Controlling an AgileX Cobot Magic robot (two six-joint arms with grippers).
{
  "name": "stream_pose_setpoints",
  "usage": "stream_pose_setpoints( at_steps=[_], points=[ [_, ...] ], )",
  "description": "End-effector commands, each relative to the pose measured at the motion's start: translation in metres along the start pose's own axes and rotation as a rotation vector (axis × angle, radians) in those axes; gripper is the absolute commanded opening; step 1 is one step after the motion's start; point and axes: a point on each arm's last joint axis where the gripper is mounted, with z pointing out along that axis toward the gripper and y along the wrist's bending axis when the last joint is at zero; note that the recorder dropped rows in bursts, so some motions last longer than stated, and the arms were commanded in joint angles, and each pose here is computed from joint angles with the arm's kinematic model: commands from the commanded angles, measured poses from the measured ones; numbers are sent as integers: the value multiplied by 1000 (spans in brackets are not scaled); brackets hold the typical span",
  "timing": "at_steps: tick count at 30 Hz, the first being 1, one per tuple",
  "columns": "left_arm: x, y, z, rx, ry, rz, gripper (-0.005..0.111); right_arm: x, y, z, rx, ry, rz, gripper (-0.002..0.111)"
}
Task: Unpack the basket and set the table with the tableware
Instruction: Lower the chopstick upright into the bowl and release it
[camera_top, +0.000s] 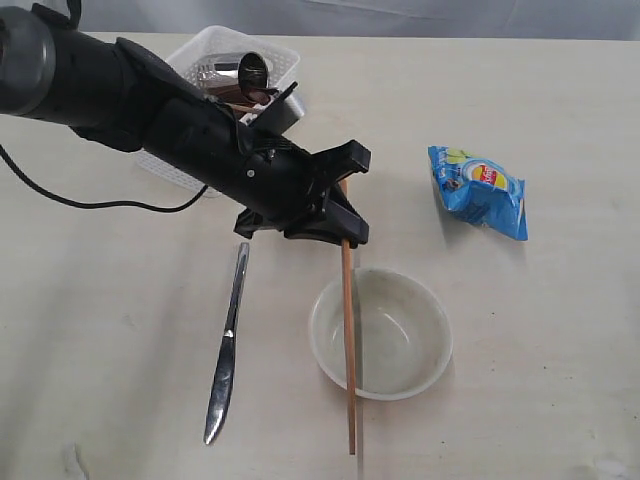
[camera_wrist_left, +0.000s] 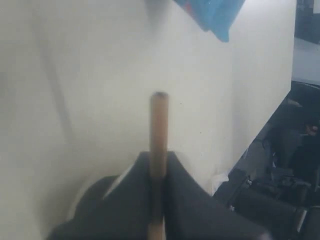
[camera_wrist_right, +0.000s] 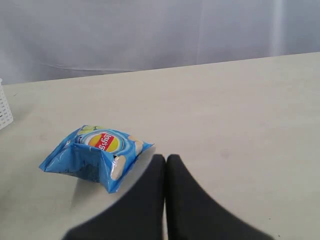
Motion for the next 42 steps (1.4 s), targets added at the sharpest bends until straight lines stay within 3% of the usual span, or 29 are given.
stream_pose_setpoints(
  at_steps=[1,12,18,27,42],
  points=[
    [0,-3,0,0,-6,4,0,0,0,0,-3,-6,-7,0],
    [-2,-3,0,-3,-14,7,0,0,0,0,-3,-6,-7,0],
    [-13,-15,-1,38,-6,41,0,0,0,0,-3,-6,-7,0],
    [-14,1,14,9,44,-8,0,0,0,0,-3,-6,-7,0],
    [-17,4,15,-17,4,-6,0,0,0,0,-3,-6,-7,0]
  ],
)
